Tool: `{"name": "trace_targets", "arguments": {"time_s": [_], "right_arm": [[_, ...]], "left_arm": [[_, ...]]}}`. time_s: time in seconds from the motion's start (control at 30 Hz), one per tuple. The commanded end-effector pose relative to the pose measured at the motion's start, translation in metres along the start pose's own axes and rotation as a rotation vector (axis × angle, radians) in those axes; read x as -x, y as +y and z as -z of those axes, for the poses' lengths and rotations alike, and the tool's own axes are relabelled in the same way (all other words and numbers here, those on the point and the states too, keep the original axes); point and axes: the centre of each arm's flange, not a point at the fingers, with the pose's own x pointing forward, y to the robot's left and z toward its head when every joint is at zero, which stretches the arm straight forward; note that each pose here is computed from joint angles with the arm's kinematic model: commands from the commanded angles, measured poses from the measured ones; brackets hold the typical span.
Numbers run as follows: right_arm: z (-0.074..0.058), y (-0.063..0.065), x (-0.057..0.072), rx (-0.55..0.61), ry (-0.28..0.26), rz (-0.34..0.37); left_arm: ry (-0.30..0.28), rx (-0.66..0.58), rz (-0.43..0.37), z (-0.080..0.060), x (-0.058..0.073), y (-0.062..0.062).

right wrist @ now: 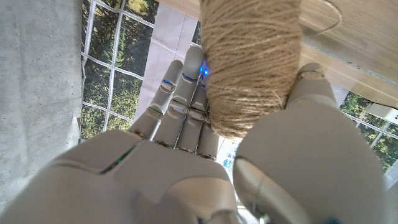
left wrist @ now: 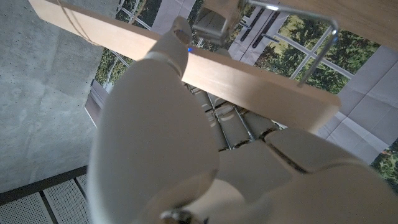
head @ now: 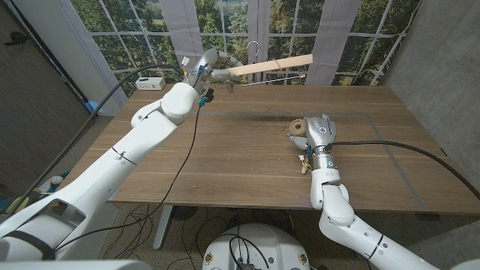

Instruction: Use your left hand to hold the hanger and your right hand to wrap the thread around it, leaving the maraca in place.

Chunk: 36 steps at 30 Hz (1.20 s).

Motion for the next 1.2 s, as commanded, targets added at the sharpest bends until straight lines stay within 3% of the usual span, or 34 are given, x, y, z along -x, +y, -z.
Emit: {"name": "trace_targets", "arguments": {"time_s": [0.03, 0.33, 0.6, 1.2], "right_arm": [[0.017, 0.005, -0.034, 0.001, 0.080, -0.013], [0.022, -0.010, -0.067, -0.019, 0.134, 0.042], [0.025, -0.034, -0.097, -0.022, 0.141, 0.116], [0.019, -0.059, -0.127, -0.011, 0.113, 0.227]], "left_arm": [[0.035, 0.028, 0.112, 0.002, 0.009, 0.007], [0.071, 0.054, 0.179, 0.010, 0.014, 0.011], [0.094, 0.033, 0.278, 0.015, 0.017, 0.014], [0.114, -0.008, 0.350, 0.023, 0.016, 0.017]]}}
